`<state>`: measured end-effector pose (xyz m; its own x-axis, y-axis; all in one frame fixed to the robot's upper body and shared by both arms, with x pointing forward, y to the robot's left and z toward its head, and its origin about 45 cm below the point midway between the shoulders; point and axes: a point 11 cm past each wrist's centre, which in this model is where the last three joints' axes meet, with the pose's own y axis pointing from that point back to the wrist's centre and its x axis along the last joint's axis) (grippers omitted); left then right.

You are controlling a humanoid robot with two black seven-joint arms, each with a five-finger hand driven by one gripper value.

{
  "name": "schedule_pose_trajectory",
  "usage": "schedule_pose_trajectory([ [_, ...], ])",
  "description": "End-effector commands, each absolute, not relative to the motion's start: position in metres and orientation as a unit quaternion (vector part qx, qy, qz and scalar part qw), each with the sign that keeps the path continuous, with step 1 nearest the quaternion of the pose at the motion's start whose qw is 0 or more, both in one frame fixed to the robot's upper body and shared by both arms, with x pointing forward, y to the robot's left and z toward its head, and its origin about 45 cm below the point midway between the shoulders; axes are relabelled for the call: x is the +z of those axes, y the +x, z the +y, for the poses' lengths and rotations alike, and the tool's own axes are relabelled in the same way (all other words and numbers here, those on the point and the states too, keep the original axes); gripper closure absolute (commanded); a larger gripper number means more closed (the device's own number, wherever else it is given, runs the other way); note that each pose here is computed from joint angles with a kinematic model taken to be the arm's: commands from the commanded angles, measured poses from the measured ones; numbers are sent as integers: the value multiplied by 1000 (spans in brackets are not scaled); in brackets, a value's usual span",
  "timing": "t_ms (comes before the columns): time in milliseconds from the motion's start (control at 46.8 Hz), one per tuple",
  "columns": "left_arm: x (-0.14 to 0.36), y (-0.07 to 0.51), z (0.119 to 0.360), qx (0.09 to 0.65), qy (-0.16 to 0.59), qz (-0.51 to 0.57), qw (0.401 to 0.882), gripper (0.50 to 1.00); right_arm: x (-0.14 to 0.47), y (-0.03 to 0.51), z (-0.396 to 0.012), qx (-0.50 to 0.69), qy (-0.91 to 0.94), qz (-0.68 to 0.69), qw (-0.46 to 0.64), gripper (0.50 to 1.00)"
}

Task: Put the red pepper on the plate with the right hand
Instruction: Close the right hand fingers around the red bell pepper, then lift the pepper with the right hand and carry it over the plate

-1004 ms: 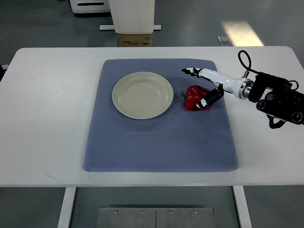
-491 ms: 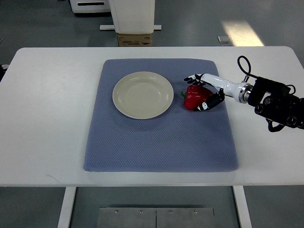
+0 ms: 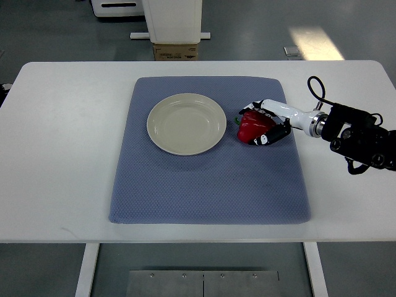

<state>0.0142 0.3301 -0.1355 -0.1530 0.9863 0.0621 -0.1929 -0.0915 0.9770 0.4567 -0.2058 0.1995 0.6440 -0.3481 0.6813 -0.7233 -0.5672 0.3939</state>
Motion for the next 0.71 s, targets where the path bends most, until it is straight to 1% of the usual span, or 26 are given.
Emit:
schedule_pose_trajectory([
  [0, -136, 14, 330, 602, 429, 463, 489, 500, 206, 460, -205, 280, 839, -323, 335, 1000],
  [256, -136, 14, 330, 602, 428, 463, 490, 500, 247, 479, -195, 309, 831, -335, 318, 1000],
  [427, -136, 14, 330, 602, 429, 463, 489, 500, 266, 489, -188, 309, 825, -358, 309, 1000],
  [577, -136, 14, 330, 602, 429, 463, 489, 500, 278, 491, -155, 317, 830, -346, 301, 1000],
  [684, -136, 14, 330, 602, 429, 463, 489, 500, 279, 490, -139, 320, 833, -338, 298, 1000],
])
